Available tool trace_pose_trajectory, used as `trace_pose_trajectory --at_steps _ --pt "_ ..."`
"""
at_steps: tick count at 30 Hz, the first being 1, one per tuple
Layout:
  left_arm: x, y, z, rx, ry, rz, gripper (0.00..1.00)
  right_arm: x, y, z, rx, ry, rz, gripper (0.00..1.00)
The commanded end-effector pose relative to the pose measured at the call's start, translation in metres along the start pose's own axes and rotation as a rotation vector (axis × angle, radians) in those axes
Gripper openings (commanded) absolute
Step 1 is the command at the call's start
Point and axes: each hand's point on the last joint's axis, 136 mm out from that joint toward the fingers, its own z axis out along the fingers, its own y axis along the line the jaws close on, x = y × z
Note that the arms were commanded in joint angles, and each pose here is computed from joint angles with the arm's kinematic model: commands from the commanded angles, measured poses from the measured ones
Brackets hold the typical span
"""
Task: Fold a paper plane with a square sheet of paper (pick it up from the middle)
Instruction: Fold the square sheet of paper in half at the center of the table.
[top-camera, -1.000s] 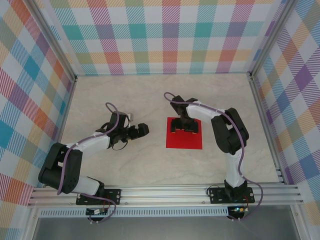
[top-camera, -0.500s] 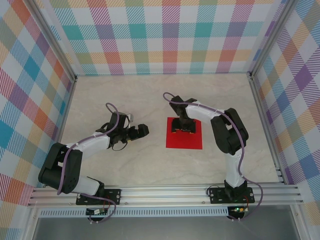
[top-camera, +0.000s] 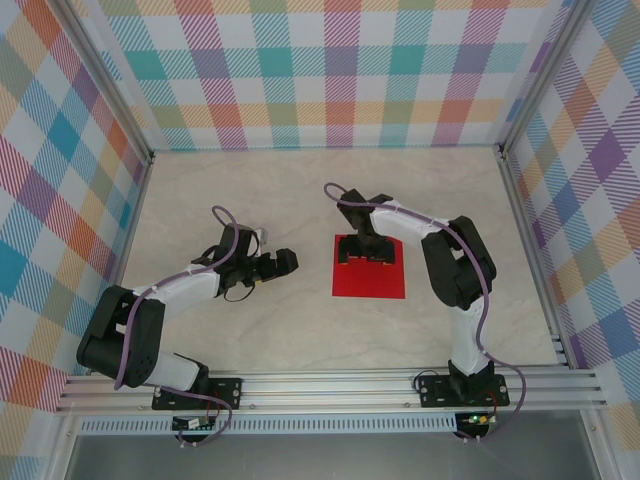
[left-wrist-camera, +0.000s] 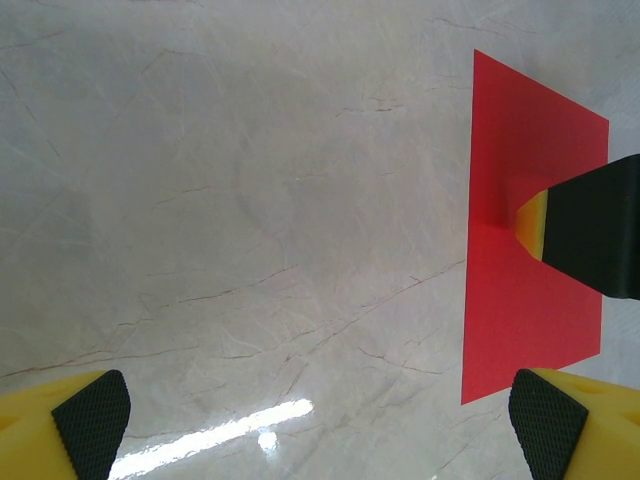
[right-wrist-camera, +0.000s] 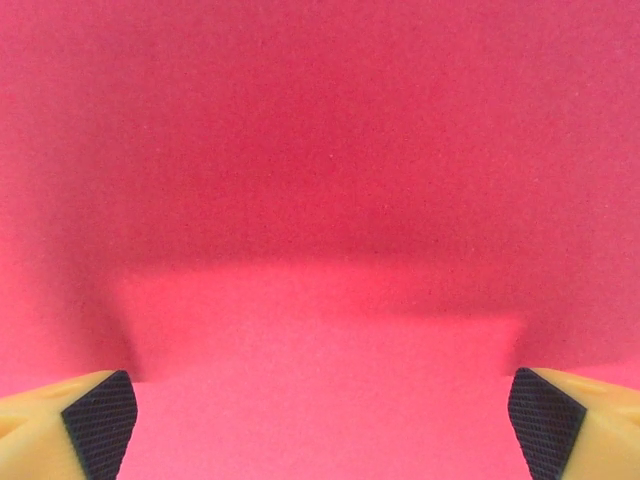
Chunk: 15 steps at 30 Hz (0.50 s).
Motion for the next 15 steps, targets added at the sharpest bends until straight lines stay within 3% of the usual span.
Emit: trace_pose_trajectory --at_steps 1,8,15 --pt "0.005 -0.009 -0.001 0.021 0.024 0.034 1.0 0.009 -0.003 0.017 0.012 0.047 0.001 1.0" --pt "0.005 -0.009 0.0 0.023 0.029 0.035 1.0 0.043 -0.014 0.06 0.037 0.174 0.05 0.99" --pt "0.007 -0.009 0.001 0.024 0.035 0.038 1.0 0.057 -0.024 0.07 0.094 0.195 0.037 0.92"
